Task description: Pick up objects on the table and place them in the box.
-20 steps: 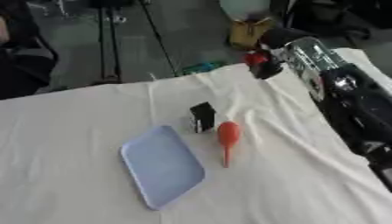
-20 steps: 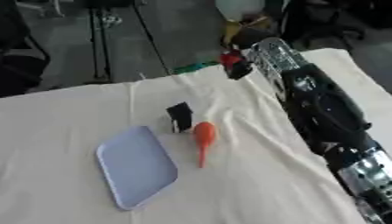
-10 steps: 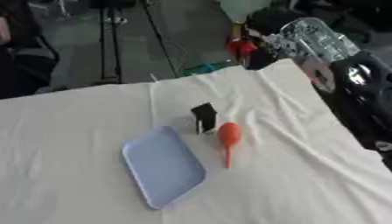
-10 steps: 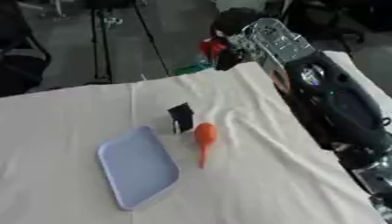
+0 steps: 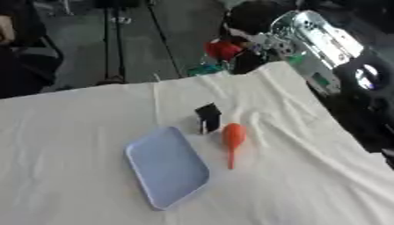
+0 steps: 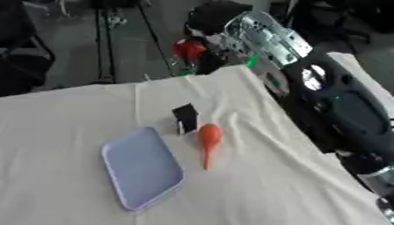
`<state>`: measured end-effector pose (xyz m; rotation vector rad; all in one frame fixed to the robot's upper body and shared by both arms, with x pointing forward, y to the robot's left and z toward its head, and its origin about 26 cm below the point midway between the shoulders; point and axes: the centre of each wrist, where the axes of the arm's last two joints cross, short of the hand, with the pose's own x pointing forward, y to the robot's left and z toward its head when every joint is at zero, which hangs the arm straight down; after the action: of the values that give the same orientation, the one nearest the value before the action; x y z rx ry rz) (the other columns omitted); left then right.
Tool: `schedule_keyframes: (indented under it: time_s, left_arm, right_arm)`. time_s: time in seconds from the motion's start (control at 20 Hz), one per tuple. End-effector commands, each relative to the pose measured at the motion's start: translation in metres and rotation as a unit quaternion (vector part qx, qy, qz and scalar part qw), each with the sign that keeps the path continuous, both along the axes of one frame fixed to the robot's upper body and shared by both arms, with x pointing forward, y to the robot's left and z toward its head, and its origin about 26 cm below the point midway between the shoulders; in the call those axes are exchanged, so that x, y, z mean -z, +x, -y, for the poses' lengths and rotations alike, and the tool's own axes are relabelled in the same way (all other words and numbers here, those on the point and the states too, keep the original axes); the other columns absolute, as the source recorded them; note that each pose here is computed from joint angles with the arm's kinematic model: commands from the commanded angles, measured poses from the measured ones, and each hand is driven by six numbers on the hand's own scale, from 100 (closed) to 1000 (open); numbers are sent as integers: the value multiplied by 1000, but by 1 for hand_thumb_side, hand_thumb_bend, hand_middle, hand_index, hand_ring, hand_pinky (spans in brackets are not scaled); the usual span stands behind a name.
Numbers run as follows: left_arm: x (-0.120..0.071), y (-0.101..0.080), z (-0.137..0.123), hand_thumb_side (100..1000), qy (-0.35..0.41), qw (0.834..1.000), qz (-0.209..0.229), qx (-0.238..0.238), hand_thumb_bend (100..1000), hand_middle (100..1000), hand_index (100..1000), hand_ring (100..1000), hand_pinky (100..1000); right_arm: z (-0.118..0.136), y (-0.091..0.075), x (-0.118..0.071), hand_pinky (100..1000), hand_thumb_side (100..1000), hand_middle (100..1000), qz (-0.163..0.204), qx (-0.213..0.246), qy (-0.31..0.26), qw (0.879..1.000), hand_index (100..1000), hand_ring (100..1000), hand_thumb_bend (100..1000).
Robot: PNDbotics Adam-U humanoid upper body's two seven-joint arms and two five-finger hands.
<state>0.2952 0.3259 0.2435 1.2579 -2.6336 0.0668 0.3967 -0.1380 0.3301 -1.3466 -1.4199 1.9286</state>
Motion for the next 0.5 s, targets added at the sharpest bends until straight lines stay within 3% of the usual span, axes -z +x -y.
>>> schedule_keyframes:
  time_s: [0.05, 0.5]
  left_arm:
    - [-11, -2, 0, 844, 11, 1000, 15, 4, 100, 827, 764, 829, 796]
    - [-11, -1, 3, 844, 6, 1000, 16, 9, 100, 828, 763, 829, 796]
  right_arm:
    - [-10, -15, -16, 861, 450, 424, 13, -24, -1, 1000, 520, 797, 100]
    - [-41, -41, -12, 858, 446, 419, -1, -91, -3, 996, 514, 794, 100]
